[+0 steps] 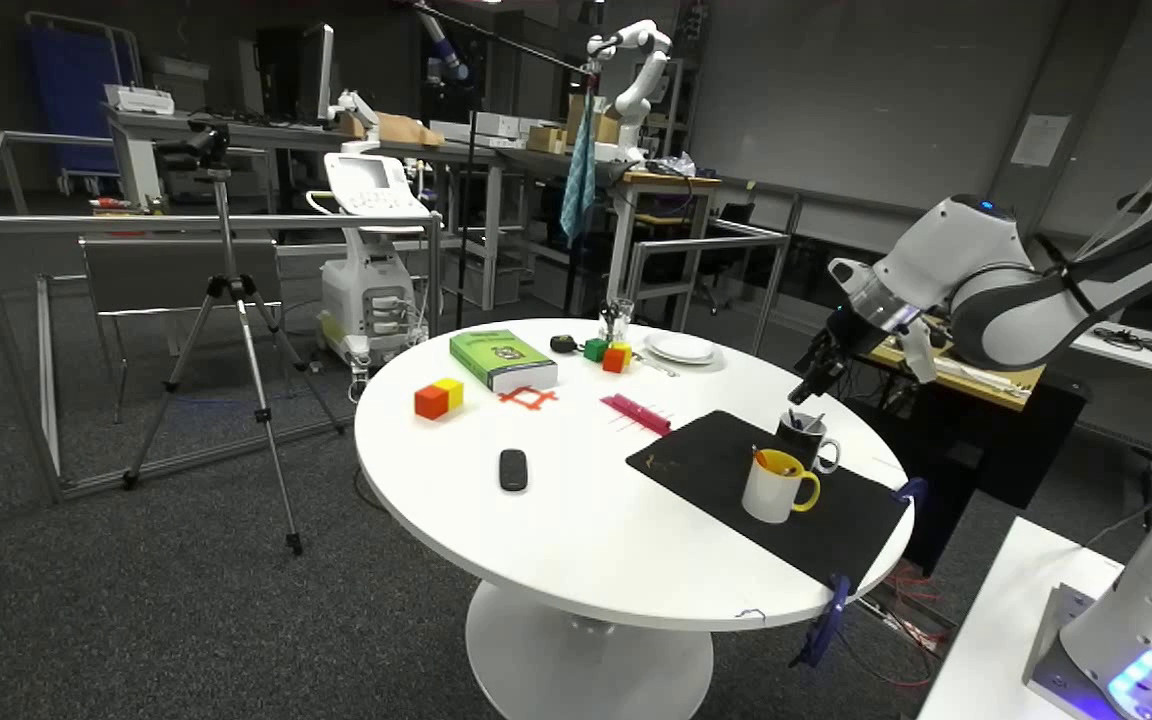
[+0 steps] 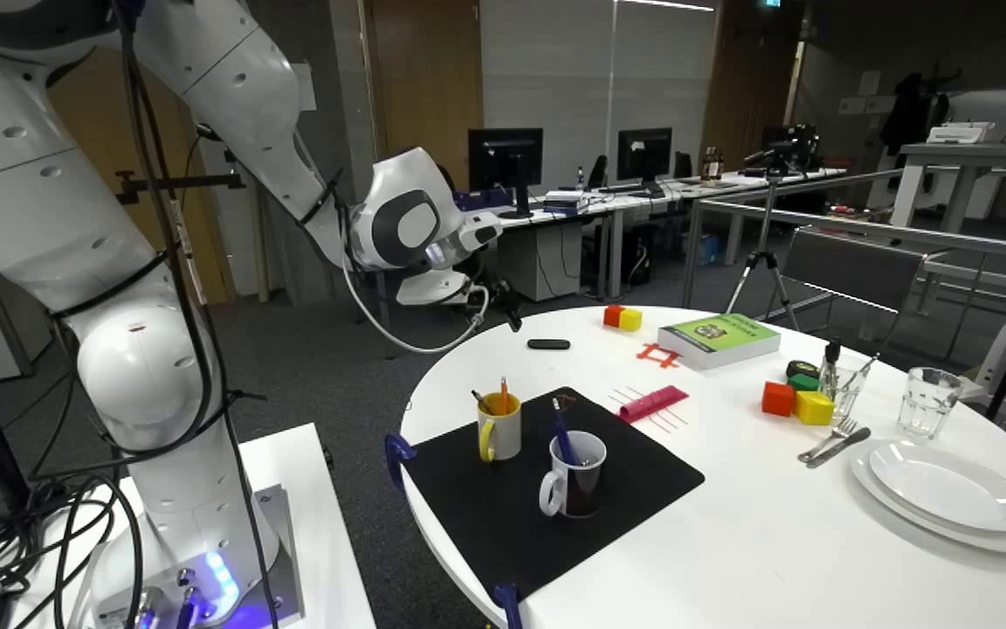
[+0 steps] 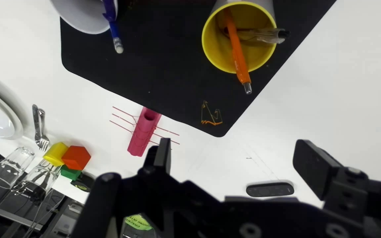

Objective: Move the orange pen from the right cup to the left cup

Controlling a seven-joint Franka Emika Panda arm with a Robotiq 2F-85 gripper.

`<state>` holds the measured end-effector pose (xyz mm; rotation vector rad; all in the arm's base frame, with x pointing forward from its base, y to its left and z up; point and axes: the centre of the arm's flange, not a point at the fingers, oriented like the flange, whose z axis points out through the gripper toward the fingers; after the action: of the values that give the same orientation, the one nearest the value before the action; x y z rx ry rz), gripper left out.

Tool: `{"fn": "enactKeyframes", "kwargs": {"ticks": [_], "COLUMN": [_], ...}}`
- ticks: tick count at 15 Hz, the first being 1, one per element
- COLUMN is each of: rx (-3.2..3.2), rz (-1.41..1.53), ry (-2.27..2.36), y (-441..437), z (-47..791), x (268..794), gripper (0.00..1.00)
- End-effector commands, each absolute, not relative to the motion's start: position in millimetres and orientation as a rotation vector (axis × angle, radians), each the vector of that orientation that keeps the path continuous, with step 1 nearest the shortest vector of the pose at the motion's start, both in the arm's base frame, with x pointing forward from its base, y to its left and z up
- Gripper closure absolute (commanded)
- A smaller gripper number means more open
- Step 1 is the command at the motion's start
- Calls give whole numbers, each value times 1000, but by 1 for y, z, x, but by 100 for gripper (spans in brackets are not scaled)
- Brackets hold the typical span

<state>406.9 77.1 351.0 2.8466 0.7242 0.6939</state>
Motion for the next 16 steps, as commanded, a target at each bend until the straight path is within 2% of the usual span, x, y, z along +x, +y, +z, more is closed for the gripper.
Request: {"fn": "enactKeyframes", "kwargs": {"ticks": [1, 16], "rx": [2845, 3020], "rz": [714, 483], "ry": [713, 700], "y": [62, 37], "z": [399, 447], "x": [389, 360], "gripper": [0, 0]}}
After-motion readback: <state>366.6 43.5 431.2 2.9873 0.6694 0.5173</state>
